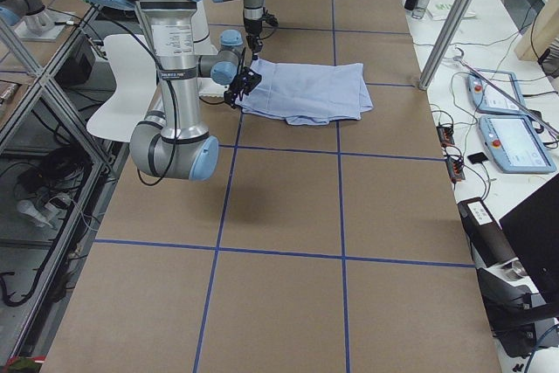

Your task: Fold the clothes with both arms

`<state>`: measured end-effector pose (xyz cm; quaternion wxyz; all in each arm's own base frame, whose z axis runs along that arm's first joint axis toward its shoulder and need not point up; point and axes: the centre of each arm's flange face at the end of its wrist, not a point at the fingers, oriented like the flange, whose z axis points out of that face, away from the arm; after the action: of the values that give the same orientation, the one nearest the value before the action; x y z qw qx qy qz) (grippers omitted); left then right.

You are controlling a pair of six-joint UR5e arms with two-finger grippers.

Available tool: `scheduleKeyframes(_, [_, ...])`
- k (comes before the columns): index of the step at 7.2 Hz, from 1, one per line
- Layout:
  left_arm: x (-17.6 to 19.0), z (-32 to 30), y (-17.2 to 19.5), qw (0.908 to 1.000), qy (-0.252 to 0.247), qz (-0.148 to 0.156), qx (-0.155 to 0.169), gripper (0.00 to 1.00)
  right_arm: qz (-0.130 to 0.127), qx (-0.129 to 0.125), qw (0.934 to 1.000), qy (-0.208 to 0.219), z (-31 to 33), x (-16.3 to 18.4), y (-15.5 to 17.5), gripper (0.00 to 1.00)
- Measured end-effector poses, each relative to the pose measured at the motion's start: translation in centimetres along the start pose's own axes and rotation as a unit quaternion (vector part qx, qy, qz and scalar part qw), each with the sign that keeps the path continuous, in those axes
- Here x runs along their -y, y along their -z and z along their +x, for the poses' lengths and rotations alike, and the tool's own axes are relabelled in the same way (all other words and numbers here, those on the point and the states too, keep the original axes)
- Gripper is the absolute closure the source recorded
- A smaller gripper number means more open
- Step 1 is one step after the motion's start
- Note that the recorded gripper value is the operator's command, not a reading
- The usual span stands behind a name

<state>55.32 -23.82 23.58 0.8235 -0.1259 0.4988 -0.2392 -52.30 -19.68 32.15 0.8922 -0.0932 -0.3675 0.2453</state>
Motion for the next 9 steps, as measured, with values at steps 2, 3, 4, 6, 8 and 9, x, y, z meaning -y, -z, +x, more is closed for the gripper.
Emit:
scheduleKeyframes(2, [-0.1,0.1,0.1,1.0,0.0,-0.001,-0.001,1.0,0.003,-0.006,1.0,0.002,-0.2,-0.2,-0.4,0.0])
scheduleKeyframes(3, [-0.1,0.1,0.1,1.0,0.0,-0.001,-0.001,1.0,0.004,-0.006,1.0,0.003,-0.6,-0.5,-0.7,0.0])
scheduleKeyframes(4, [-0.1,0.1,0.1,1.0,0.0,-0.001,-0.001,1.0,0.004,-0.005,1.0,0.004,-1.2,-0.8,-1.0,0.0])
scheduleKeyframes(6, [0.0,0.1,0.1,1.0,0.0,-0.001,-0.001,1.0,0.004,-0.003,1.0,0.004,-1.8,-1.1,-1.2,0.0])
scheduleKeyframes(8, [-0.1,0.1,0.1,1.0,0.0,-0.001,-0.001,1.0,0.005,-0.004,1.0,0.005,-1.9,-1.1,-1.3,0.04])
scheduleKeyframes(9, [-0.1,0.2,0.2,1.0,0.0,-0.002,-0.002,1.0,0.005,-0.004,1.0,0.005,-1.9,-1.1,-1.3,0.02])
